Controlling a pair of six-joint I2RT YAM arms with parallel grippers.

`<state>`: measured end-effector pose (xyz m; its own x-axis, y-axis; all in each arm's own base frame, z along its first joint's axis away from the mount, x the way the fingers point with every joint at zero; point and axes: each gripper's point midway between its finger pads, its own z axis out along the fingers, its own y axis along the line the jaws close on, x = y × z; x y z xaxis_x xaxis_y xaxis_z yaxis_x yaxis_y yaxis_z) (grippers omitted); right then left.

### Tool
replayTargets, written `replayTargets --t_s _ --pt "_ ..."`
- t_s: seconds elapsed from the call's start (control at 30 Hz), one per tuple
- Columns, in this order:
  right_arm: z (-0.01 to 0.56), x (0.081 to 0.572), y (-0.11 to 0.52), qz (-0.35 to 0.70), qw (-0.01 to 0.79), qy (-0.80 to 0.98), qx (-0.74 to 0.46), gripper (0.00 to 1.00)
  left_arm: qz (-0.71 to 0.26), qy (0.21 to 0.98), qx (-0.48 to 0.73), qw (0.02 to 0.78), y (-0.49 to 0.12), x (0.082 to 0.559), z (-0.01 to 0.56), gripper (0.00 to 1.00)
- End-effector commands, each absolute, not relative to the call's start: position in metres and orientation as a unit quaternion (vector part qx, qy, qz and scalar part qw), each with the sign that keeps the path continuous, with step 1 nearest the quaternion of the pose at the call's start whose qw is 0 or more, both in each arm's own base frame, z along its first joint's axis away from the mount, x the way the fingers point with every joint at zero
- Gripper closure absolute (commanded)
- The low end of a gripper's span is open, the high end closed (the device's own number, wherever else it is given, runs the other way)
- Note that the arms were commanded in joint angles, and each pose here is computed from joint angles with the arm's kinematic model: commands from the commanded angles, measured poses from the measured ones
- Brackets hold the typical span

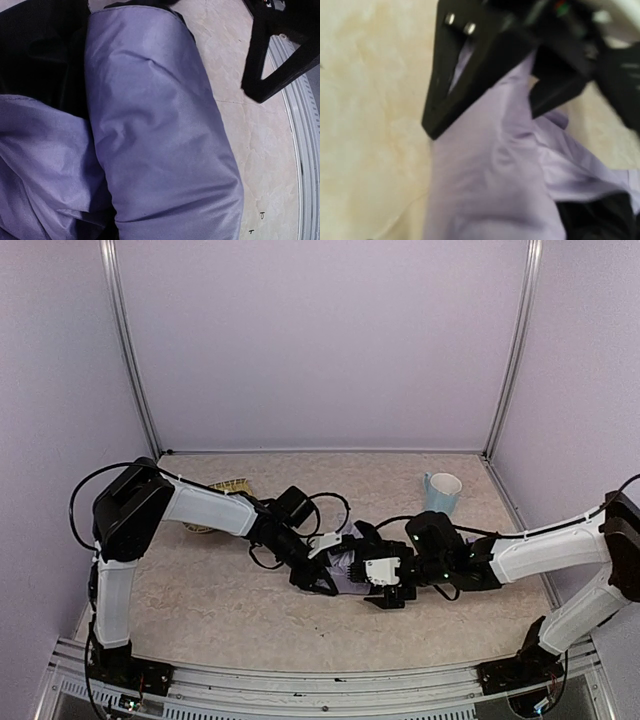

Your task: Put away the umbrella

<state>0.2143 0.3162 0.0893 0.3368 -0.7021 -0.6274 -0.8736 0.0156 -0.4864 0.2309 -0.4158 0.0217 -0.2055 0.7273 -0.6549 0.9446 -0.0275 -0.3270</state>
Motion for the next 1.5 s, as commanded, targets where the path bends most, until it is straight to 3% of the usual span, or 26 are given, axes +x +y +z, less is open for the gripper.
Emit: replayTargets --t_s 0.0,0.1,0.17,0.3,0.37,0.5,0.57,0.6,0.77,0.9,1.0,1.07,1.17,1.3,1.47 --pt "0.082 0.237 0.335 0.03 0.44 0.543 -0.715 0.13 -0.348 0.753 0.554 -0.077 -0.351 0.163 -0.047 0.79" --pt "0.064 0.246 0.339 0.006 0.423 0.551 -0.719 0.18 -0.35 0.751 0.553 -0.086 -0.349 0.161 -0.048 0.79" --pt "0.052 0.249 0.342 0.002 0.403 0.56 -0.724 0.26 -0.349 0.75 0.555 -0.089 -0.348 0.161 -0.048 0.79" --pt "0.035 0.243 0.344 0.015 0.368 0.571 -0.734 0.61 -0.355 0.749 0.553 -0.088 -0.347 0.163 -0.046 0.77" --pt "0.028 0.236 0.342 0.023 0.351 0.574 -0.739 0.72 -0.361 0.746 0.554 -0.081 -0.349 0.165 -0.043 0.72" --pt "0.015 0.222 0.332 0.04 0.301 0.589 -0.749 0.84 -0.377 0.733 0.566 -0.003 -0.364 0.188 -0.02 0.39" --pt "0.009 0.216 0.326 0.047 0.268 0.6 -0.752 0.9 -0.38 0.719 0.576 0.08 -0.372 0.205 0.006 0.04" --pt "0.004 0.212 0.321 0.05 0.25 0.607 -0.752 0.92 -0.378 0.711 0.579 0.129 -0.376 0.215 0.021 0.02" --pt "-0.008 0.188 0.305 0.111 0.159 0.645 -0.739 0.95 -0.329 0.642 0.572 0.39 -0.371 0.248 0.105 0.01" --pt "-0.008 0.172 0.298 0.179 0.083 0.677 -0.709 0.96 -0.299 0.581 0.555 0.515 -0.351 0.242 0.151 0.01" --pt "-0.003 0.153 0.298 0.26 0.009 0.689 -0.677 0.95 -0.255 0.564 0.588 0.521 -0.348 0.23 0.148 0.01" --pt "0.001 0.144 0.298 0.311 -0.045 0.699 -0.642 0.9 -0.196 0.561 0.633 0.497 -0.351 0.221 0.128 0.05" --pt "-0.005 0.142 0.296 0.347 -0.099 0.715 -0.598 0.89 -0.143 0.55 0.672 0.475 -0.356 0.208 0.111 0.11" --pt "-0.018 0.153 0.295 0.371 -0.13 0.732 -0.556 0.9 -0.129 0.534 0.695 0.463 -0.363 0.2 0.098 0.13" --pt "-0.037 0.175 0.296 0.358 -0.137 0.745 -0.546 0.92 -0.058 0.533 0.716 0.447 -0.376 0.217 0.073 0.08"
